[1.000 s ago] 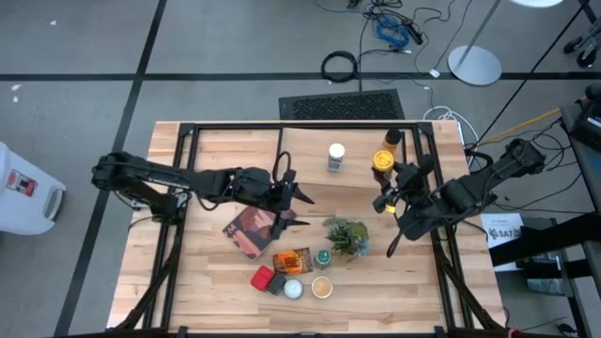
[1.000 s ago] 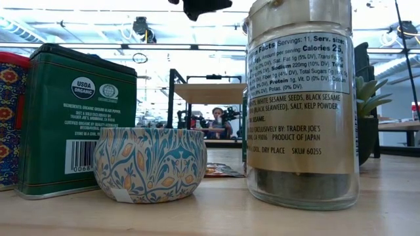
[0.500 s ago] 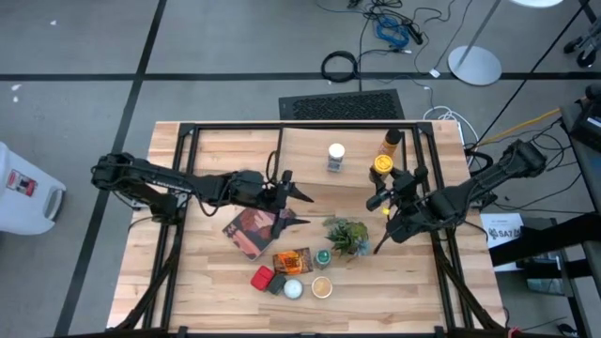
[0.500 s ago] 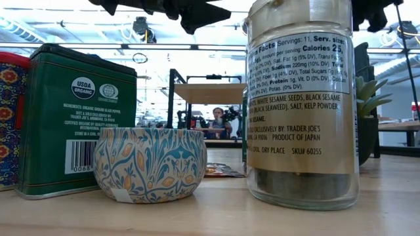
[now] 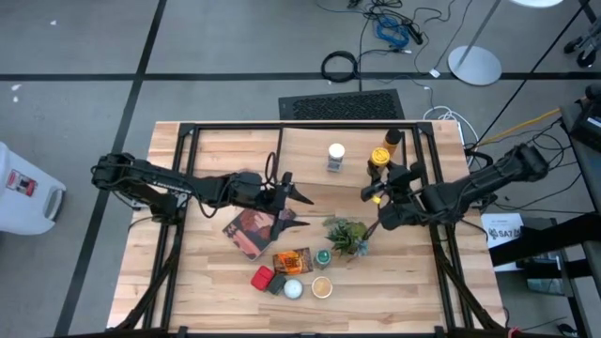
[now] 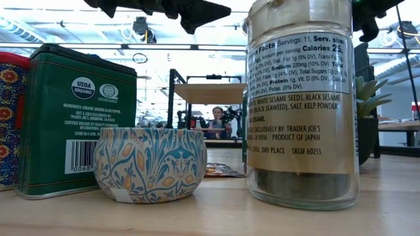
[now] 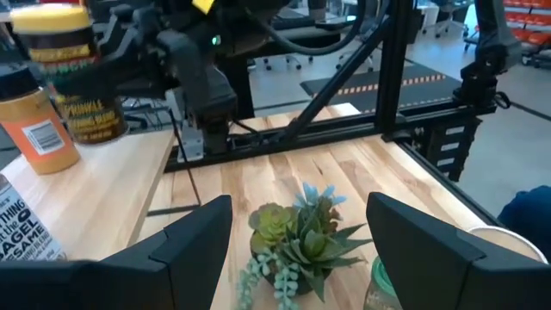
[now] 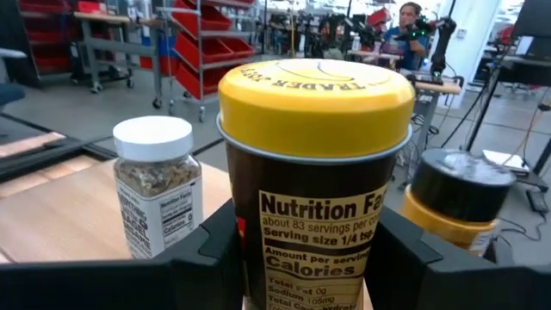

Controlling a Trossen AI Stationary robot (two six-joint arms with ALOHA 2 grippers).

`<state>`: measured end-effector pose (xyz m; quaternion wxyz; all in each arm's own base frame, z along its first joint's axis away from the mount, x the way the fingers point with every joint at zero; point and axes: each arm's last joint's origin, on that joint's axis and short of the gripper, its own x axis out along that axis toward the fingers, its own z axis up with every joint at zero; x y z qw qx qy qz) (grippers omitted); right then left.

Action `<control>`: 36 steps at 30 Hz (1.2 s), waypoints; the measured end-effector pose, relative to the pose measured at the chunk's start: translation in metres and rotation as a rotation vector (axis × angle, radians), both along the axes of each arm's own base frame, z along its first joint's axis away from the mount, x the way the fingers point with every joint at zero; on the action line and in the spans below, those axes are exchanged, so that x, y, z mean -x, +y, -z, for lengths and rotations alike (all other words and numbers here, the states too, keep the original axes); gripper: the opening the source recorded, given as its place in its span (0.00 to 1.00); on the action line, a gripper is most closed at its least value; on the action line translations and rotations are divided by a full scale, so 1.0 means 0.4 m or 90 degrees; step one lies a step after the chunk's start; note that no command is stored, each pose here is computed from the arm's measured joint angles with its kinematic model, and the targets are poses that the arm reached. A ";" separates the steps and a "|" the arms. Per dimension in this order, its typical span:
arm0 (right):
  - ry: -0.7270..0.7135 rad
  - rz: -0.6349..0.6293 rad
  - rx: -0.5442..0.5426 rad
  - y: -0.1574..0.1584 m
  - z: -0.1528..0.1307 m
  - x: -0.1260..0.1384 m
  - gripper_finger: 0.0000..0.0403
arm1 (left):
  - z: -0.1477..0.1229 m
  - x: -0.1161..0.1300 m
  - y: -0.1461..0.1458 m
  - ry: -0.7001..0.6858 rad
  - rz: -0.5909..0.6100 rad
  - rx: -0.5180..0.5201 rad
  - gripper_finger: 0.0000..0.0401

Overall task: Shelf spices
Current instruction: Put the yellow seasoning bottle on the shelf

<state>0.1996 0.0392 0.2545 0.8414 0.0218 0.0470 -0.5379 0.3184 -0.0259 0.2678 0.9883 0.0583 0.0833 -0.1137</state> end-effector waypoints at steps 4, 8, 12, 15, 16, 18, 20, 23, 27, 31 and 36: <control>0.018 0.010 -0.013 -0.019 0.014 -0.029 0.39 | 0.000 0.000 -0.001 0.000 0.003 0.000 0.69; 0.022 0.031 -0.016 -0.032 0.031 -0.047 0.39 | 0.000 0.001 -0.008 0.000 0.010 0.000 0.69; 0.018 0.050 -0.021 -0.044 0.056 -0.060 0.39 | 0.000 0.002 -0.016 0.000 0.018 -0.006 0.69; 0.012 0.056 -0.034 -0.054 0.077 -0.067 0.39 | 0.001 0.002 -0.017 0.001 0.019 -0.007 0.69; 0.011 0.056 -0.037 -0.055 0.086 -0.068 0.40 | 0.001 0.002 -0.017 0.000 0.019 -0.007 0.69; 0.001 0.060 -0.037 -0.057 0.098 -0.068 0.40 | 0.001 0.002 -0.017 0.001 0.019 -0.007 0.69; -0.014 0.062 -0.038 -0.058 0.103 -0.067 0.40 | 0.002 0.002 -0.017 0.003 0.019 -0.007 0.69; -0.018 0.065 -0.036 -0.059 0.108 -0.066 0.41 | 0.002 0.002 -0.017 0.003 0.023 -0.006 0.69; 0.002 0.062 -0.028 -0.058 0.108 -0.066 0.43 | 0.002 0.002 -0.017 0.002 0.025 -0.010 0.69; 0.010 0.062 -0.020 -0.056 0.108 -0.065 0.51 | 0.002 0.002 -0.017 0.004 0.025 -0.010 0.69; 0.006 0.060 -0.019 -0.053 0.108 -0.066 0.61 | 0.004 0.002 -0.017 0.008 0.025 -0.010 0.69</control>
